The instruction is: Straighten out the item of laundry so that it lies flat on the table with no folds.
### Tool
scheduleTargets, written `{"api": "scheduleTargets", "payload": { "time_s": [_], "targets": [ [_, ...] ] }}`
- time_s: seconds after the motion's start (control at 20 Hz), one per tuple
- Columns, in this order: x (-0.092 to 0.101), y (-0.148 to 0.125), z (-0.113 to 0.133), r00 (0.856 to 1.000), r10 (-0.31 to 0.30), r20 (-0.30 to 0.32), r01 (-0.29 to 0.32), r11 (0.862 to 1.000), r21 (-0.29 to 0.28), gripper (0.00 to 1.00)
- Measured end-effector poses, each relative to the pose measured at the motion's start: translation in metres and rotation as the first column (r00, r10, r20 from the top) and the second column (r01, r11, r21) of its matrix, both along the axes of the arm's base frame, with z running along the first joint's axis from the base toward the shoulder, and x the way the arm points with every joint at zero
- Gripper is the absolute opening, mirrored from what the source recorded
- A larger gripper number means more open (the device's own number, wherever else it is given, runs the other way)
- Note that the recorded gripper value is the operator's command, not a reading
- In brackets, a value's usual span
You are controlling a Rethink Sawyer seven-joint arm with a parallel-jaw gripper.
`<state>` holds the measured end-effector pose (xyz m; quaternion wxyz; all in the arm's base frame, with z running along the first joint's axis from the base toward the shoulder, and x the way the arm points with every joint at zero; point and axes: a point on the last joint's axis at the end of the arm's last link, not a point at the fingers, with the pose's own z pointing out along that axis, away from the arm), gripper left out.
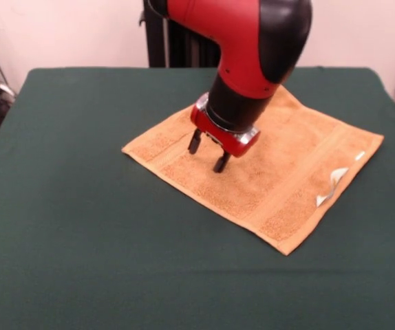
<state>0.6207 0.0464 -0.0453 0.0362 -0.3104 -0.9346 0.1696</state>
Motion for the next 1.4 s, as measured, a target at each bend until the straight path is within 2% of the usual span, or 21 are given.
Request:
{"api": "scheduleTargets", "payload": {
  "time_s": [0.45, 0.85, 1.4],
  "targets": [
    [0.006, 0.006, -0.002, 0.998, 0.064, -0.011, -0.065, 0.997, -0.049, 1.00],
    [0.010, 0.006, -0.002, 0.997, 0.066, -0.035, -0.068, 0.996, -0.051, 1.00],
    [0.015, 0.005, -0.003, 0.993, 0.109, -0.037, -0.111, 0.992, -0.063, 1.00]
  ]
}}
